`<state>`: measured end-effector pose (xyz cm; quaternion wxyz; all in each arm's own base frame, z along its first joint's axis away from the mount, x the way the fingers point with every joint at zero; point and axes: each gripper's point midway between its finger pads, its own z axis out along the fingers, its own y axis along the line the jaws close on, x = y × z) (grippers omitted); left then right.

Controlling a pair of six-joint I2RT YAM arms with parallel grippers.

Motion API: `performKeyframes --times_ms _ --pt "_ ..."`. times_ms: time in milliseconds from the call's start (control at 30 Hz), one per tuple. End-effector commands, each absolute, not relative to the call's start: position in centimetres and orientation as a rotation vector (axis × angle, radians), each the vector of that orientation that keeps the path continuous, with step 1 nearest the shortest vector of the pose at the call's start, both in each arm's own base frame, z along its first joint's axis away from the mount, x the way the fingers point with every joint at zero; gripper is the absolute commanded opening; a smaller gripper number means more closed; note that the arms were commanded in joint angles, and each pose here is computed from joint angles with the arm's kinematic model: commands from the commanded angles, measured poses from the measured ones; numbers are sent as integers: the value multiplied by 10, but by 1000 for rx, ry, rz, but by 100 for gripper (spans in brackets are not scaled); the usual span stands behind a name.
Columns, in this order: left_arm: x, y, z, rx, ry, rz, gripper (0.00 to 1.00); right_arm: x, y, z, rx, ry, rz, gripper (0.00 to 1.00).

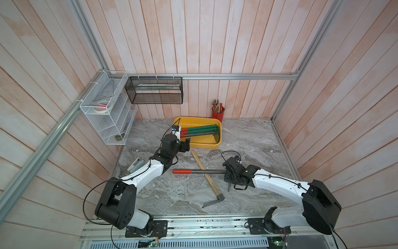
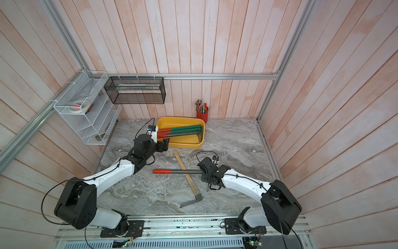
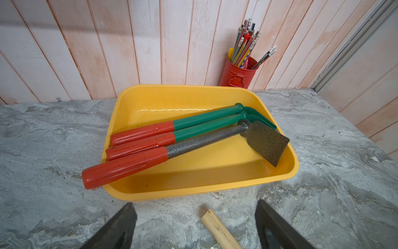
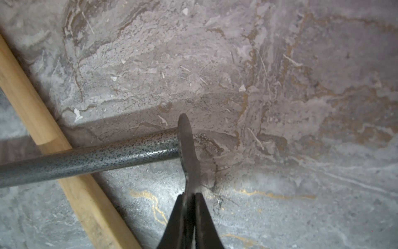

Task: Put the small hoe into the storage box
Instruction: Pick up the hoe from the center of the board, then place the hoe in the storage box.

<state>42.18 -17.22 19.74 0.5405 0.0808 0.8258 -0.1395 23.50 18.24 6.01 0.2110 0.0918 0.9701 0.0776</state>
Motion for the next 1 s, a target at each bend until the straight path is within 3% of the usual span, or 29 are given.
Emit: performKeyframes --times_ms 0,67,333,567,700,967 --pt "419 -172 207 206 1947 -329 88 241 196 59 125 2722 285 5" --pt "418 -176 208 221 1945 -330 88 244 196 58 107 2727 301 0" --pt "409 -195 224 338 1909 -325 88 268 183 80 39 2691 245 0" --pt "382 -225 220 621 1868 -249 86 307 159 132 -44 2615 160 0" --pt "363 -243 218 747 1820 -240 75 331 148 166 -90 2546 78 0" --pt "344 -263 221 939 1786 -249 77 374 139 218 -146 2417 -10 0"
